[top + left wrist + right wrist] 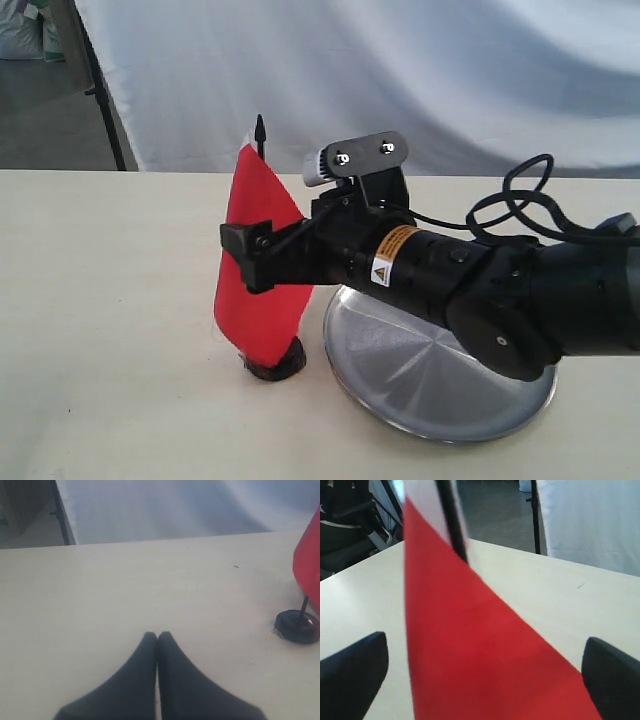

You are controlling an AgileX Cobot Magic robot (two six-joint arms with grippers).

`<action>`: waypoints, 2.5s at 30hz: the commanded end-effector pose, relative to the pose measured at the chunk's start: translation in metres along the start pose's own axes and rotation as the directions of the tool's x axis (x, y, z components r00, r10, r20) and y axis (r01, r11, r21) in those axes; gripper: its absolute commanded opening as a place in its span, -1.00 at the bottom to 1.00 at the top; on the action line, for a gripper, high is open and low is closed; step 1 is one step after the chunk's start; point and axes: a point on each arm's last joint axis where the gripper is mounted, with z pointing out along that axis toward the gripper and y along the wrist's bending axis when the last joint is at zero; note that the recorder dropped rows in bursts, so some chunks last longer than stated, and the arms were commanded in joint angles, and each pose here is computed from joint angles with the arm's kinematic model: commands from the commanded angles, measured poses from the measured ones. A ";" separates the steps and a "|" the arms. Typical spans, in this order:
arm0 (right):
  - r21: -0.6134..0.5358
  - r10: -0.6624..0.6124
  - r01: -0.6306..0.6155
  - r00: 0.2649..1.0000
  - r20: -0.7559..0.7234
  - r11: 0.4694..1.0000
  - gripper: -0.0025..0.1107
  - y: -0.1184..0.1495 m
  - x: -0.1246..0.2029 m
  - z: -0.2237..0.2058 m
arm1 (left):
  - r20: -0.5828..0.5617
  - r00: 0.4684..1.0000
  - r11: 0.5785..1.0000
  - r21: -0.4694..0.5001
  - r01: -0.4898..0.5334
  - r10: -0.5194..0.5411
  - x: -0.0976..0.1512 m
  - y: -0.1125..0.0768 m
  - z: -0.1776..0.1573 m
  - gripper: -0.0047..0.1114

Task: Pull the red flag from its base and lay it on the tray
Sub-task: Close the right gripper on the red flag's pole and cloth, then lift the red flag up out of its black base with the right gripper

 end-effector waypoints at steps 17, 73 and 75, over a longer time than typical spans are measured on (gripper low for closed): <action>-0.032 -0.073 0.071 0.996 -0.046 0.997 -0.76 0.004 0.009 0.011 | 0.002 1.000 1.000 -0.001 0.014 -0.014 0.001 0.000 0.000 -0.92; -0.030 -0.076 0.083 0.979 0.191 0.996 -0.96 0.008 -0.021 0.002 | 0.002 1.000 1.000 -0.002 0.011 -0.011 0.001 0.000 0.000 -0.92; -0.034 -0.086 0.097 0.966 0.244 0.995 -0.96 0.011 -0.035 -0.007 | 0.002 1.000 1.000 -0.002 0.011 -0.011 0.001 0.000 0.000 -0.92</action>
